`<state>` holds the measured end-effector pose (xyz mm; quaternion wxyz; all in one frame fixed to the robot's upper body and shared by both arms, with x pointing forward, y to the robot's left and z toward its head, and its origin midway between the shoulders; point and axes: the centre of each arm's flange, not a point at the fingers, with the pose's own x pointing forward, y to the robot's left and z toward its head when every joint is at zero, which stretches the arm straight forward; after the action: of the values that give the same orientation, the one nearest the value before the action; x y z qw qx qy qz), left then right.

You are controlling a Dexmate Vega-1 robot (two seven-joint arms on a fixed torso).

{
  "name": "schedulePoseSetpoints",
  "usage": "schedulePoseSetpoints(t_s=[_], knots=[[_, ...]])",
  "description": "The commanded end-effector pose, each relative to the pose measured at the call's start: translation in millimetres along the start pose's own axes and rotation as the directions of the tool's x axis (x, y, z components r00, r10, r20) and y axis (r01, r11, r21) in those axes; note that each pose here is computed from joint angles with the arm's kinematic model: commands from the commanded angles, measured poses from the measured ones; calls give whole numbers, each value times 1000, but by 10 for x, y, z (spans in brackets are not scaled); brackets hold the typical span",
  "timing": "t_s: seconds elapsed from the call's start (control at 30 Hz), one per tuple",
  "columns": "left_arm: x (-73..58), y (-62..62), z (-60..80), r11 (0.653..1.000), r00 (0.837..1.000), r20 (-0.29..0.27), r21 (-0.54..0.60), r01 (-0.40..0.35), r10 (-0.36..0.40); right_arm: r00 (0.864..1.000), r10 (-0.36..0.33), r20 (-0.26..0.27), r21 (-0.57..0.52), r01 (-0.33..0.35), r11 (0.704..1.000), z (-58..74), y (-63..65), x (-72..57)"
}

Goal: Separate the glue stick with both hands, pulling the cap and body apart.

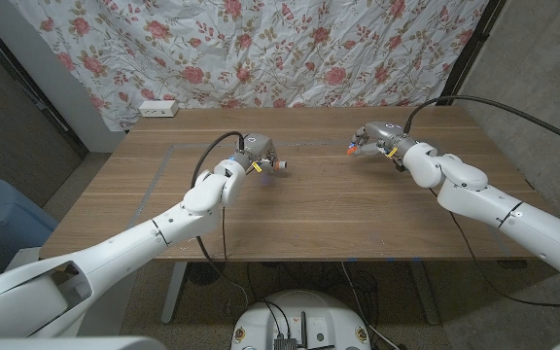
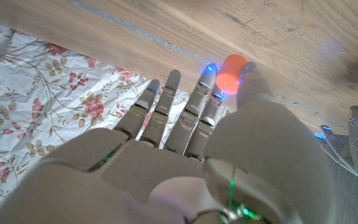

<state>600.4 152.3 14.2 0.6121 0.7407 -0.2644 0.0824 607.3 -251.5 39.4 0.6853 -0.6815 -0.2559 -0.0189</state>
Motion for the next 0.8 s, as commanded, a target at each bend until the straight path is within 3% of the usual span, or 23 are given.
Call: schedulePoseSetpoints(t_s=[0.03, 0.37, 0.8], knots=[[-28, -120, -88, 998, 1000, -10, 56, 29, -29, 999, 34, -24, -67, -35, 997, -50, 100, 61], [-34, -148, -102, 997, 999, -13, 73, 34, -33, 995, 69, -71, -122, -77, 990, -76, 171, 91], [-47, -197, -120, 994, 999, -11, 96, 46, -46, 991, 100, -90, -176, -115, 978, -119, 295, 132]])
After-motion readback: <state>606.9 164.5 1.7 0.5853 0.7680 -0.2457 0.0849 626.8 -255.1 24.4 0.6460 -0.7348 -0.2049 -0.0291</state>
